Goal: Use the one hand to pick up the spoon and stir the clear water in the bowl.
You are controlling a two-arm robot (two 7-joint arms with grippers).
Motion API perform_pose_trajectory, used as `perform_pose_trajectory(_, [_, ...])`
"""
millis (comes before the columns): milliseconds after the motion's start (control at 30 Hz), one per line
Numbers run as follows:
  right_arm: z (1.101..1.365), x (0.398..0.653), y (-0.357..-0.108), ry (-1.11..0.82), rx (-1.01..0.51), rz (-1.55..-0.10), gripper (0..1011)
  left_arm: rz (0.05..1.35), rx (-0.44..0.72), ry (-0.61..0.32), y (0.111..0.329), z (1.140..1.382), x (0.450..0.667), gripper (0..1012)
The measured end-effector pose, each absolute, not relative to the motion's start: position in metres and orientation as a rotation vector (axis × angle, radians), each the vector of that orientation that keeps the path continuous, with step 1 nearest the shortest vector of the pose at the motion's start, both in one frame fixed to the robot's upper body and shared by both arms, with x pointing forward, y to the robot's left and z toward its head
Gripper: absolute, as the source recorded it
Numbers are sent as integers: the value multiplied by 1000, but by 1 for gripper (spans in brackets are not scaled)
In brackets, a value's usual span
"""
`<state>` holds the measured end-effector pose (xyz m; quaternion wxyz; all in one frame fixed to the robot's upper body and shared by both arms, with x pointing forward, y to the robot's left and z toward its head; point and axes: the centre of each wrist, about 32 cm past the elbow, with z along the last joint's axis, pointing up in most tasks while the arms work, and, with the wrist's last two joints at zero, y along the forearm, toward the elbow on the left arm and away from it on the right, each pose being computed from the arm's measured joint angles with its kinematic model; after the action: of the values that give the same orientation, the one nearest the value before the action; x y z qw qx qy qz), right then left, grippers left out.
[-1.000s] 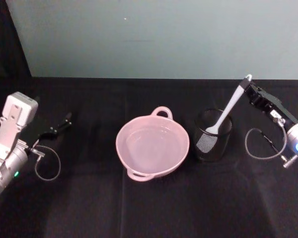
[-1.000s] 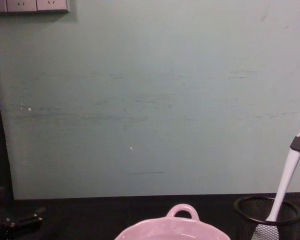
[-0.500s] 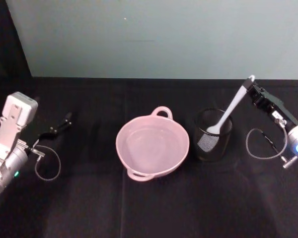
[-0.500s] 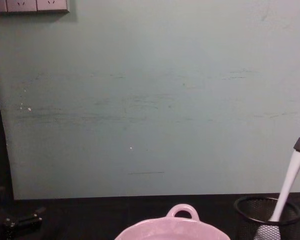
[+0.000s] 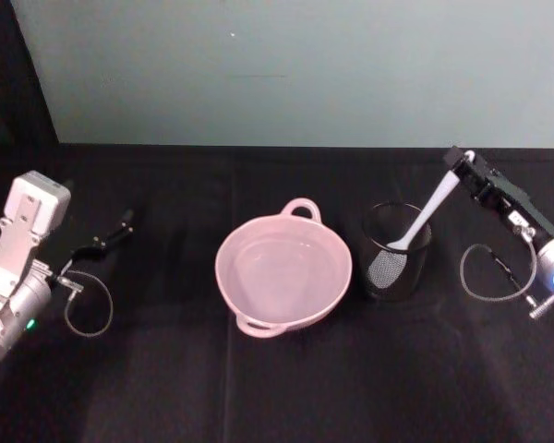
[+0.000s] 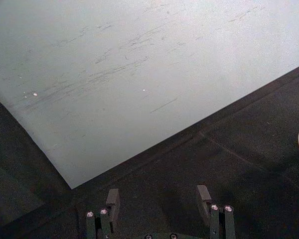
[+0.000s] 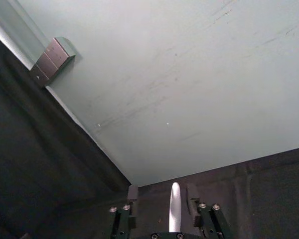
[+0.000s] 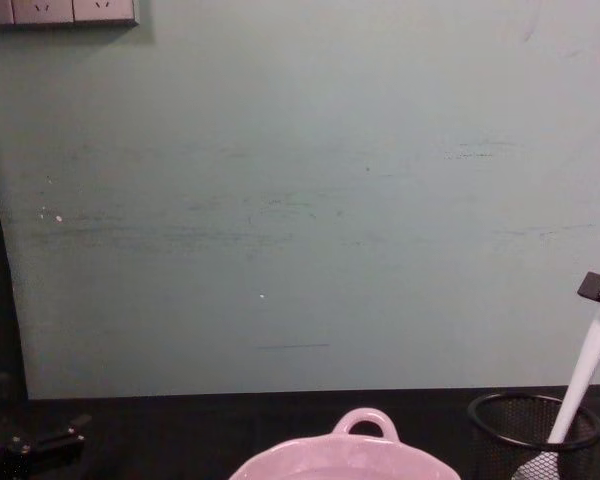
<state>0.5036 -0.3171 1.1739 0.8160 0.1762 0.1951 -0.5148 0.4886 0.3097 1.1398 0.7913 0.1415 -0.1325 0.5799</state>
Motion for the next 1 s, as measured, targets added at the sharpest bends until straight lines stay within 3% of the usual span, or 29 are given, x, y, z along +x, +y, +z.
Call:
perform_pose_trajectory(467, [1176, 493, -323, 428, 311, -1123, 994, 1248, 304, -285, 310, 1140, 489, 1011])
perform_pose_trajectory(767, [1196, 470, -339, 426, 204, -1115, 1002, 1248, 304, -285, 310, 1140, 489, 1011])
perform_pose_trajectory(1000, [1200, 458, -357, 384, 9, -1190, 1003, 1248, 304, -285, 310, 1140, 489, 1011])
